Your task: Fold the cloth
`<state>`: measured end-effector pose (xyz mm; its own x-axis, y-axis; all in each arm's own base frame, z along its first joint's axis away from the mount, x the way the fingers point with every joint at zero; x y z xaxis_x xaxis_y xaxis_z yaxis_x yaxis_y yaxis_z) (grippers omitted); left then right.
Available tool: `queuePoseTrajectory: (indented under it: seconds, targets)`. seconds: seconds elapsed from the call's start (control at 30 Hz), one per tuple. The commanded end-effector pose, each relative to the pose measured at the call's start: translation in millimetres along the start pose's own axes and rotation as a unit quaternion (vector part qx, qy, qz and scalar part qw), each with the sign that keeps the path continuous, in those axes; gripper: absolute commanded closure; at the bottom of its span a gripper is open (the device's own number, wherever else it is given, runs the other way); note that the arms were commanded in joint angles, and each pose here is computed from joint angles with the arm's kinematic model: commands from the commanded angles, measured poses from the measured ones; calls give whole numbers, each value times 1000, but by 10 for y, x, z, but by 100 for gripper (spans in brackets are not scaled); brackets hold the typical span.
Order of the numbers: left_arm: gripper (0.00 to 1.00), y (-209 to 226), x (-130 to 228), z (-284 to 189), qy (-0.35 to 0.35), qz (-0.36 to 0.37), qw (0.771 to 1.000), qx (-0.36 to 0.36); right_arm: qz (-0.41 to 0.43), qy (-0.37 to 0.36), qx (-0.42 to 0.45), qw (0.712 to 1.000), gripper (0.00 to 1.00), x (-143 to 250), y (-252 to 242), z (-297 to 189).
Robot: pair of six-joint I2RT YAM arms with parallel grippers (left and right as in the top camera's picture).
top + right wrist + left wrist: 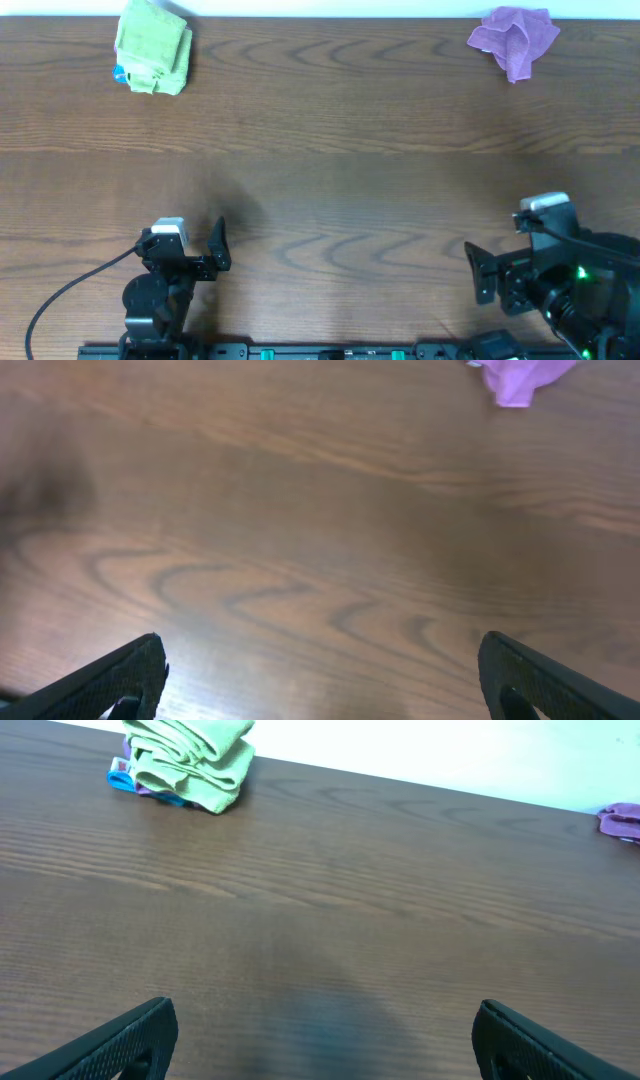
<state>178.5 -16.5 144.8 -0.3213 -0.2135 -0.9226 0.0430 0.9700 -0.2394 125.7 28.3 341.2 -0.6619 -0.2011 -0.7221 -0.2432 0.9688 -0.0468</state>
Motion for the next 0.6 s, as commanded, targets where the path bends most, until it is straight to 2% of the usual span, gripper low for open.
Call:
queuePoseTrajectory:
  seconds: [0.0,0.23,0.57]
  targets:
    - [5,35,78,28,7,-6,1000,-8,18,-25,41,999,1,32,-128,-98]
    - [5,35,78,28,7,-6,1000,-8,34,-110,52,992,1,237,-130,-107]
    - [5,35,78,28,7,-6,1000,-8,26,-166,21,986,1,736,-15,476]
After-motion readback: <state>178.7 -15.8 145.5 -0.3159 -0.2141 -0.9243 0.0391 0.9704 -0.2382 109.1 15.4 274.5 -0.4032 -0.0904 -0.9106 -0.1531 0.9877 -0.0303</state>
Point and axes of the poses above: each gripper's point midway between its finger pads, its own z axis out along the fingers, its own y axis along the line the jaws close on, x = y × z, the point moved 5 cm from there along -z, back along the fingers, and after that the axes turned 3 degrees about -z, right-handed, at the moved point
